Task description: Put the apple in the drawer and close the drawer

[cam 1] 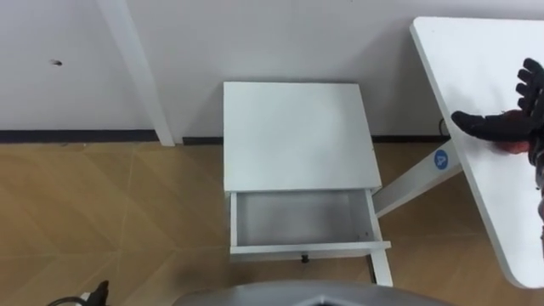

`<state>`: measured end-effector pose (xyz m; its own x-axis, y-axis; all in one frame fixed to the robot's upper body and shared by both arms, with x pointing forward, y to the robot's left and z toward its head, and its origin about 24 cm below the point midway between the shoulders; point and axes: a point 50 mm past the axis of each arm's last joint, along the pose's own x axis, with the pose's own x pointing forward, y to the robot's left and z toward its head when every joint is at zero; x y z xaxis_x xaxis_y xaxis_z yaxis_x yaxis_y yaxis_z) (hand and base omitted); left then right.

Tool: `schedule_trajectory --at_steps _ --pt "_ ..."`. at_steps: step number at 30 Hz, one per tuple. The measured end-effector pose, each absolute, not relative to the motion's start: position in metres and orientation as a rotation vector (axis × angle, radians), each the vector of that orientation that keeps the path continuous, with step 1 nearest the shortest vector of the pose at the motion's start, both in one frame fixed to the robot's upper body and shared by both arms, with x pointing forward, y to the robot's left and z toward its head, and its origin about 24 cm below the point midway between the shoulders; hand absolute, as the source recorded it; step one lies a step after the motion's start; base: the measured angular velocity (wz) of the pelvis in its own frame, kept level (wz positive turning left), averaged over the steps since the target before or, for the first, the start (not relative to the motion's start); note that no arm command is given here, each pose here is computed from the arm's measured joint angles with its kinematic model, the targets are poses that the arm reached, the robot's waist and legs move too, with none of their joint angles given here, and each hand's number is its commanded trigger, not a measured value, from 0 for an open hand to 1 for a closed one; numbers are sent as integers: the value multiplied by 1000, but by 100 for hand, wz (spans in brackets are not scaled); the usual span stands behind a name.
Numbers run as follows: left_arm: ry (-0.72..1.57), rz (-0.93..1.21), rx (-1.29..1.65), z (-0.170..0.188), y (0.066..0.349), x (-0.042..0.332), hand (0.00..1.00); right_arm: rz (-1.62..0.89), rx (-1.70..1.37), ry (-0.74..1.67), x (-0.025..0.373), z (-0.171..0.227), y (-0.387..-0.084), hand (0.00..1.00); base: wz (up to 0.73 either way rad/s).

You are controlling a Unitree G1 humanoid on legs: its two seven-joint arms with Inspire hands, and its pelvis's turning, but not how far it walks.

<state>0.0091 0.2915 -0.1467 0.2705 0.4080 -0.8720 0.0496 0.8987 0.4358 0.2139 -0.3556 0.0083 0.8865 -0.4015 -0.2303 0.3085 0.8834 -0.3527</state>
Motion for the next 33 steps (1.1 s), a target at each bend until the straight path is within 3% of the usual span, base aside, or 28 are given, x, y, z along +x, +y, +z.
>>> schedule_trajectory --at_steps 13,33 --pt "1285 245 424 -147 291 9 0 -517 -353 240 221 22 -363 0 -1" --pt "1287 259 431 -146 293 7 0 -499 -448 379 202 0 -370 0 0"
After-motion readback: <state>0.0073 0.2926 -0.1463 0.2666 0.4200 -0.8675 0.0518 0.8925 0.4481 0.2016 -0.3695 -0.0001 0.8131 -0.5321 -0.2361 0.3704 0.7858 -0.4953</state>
